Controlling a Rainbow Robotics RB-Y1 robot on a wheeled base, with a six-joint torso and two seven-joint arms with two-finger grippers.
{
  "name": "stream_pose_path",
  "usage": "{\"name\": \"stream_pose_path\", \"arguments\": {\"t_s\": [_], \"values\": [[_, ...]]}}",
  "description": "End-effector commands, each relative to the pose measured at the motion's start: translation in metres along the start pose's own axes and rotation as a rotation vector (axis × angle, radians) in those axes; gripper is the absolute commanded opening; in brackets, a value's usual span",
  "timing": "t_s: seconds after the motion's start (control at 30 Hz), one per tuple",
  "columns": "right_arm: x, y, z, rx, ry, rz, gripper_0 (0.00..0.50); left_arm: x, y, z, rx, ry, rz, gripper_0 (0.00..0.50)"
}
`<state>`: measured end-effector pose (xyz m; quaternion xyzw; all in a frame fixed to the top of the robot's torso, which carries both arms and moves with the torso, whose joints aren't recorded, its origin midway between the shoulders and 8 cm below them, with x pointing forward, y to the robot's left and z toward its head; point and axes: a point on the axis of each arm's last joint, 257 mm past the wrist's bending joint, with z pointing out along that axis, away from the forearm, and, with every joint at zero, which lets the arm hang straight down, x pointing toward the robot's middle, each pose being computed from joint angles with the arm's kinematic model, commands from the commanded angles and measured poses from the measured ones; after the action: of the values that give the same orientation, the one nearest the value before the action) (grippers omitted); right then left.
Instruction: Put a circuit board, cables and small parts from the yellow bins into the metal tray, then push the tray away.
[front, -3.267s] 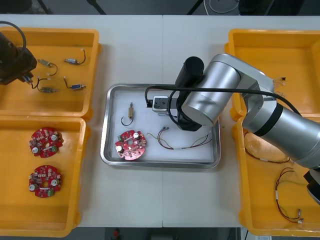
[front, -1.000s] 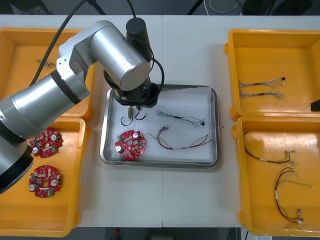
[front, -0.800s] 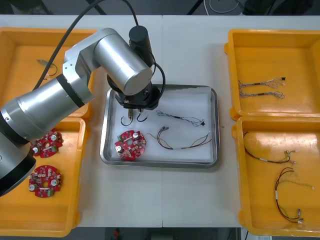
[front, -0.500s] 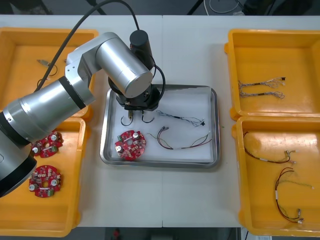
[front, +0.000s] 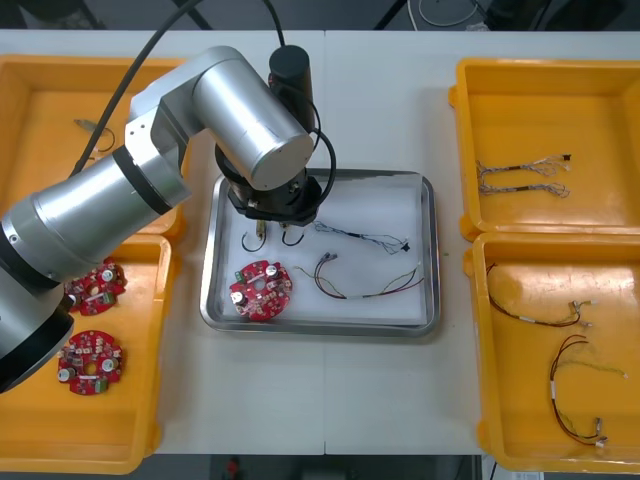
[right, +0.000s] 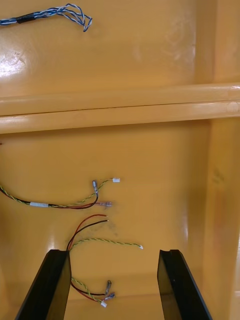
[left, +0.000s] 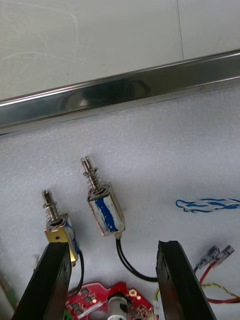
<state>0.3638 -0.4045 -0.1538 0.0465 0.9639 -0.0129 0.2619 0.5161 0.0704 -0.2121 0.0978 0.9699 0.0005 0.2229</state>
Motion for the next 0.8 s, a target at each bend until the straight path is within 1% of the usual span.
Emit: {"name": "stream_pose_path", "arguments": {"t_s": [0.03,0.1,0.13,0.2,0.23,0.37,0.43,0.47,0.53,0.57,0.63,0.67,0.7,0.8], "values": [[0.000,-0.002,-0.007,0.015,-0.020,-0.003,0.500,-0.030,0.000,-0.050,0.010,-0.069,-0.071,0.500],[-0.002,-0.001,-0.008,0.019,-0.019,-0.017,0.500,-0.031,0.013,-0.062,-0.007,-0.066,-0.085,0.500],[-0.003,-0.001,-0.008,0.020,-0.019,-0.024,0.500,-0.032,0.016,-0.067,-0.006,-0.068,-0.089,0.500],[-0.009,0.006,-0.010,0.021,-0.021,-0.063,0.500,-0.031,0.031,-0.079,-0.012,-0.059,-0.103,0.500],[-0.014,0.010,-0.011,0.019,-0.027,-0.082,0.500,-0.029,0.039,-0.085,-0.012,-0.052,-0.084,0.500],[-0.027,0.029,-0.014,0.003,-0.040,-0.152,0.500,-0.022,0.070,-0.105,-0.004,-0.027,-0.065,0.500],[-0.033,0.048,-0.016,-0.029,-0.042,-0.208,0.500,-0.016,0.093,-0.117,0.003,-0.025,-0.062,0.500],[-0.034,0.053,-0.017,-0.037,-0.040,-0.222,0.500,-0.017,0.097,-0.120,0.007,-0.033,-0.062,0.500],[-0.038,0.072,-0.018,-0.066,-0.042,-0.275,0.500,-0.018,0.115,-0.132,0.010,-0.066,-0.056,0.500],[-0.040,0.077,-0.019,-0.074,-0.045,-0.289,0.500,-0.017,0.120,-0.133,0.009,-0.070,-0.059,0.500],[-0.044,0.099,-0.020,-0.097,-0.047,-0.355,0.500,-0.015,0.141,-0.143,-0.004,-0.100,-0.060,0.500],[-0.046,0.104,-0.021,-0.101,-0.050,-0.370,0.500,-0.015,0.146,-0.145,-0.007,-0.106,-0.062,0.500],[-0.046,0.116,-0.020,-0.112,-0.045,-0.409,0.500,-0.012,0.158,-0.148,-0.019,-0.116,-0.064,0.500],[-0.044,0.144,-0.017,-0.126,-0.032,-0.504,0.500,-0.001,0.186,-0.153,-0.041,-0.123,-0.072,0.500]]}}
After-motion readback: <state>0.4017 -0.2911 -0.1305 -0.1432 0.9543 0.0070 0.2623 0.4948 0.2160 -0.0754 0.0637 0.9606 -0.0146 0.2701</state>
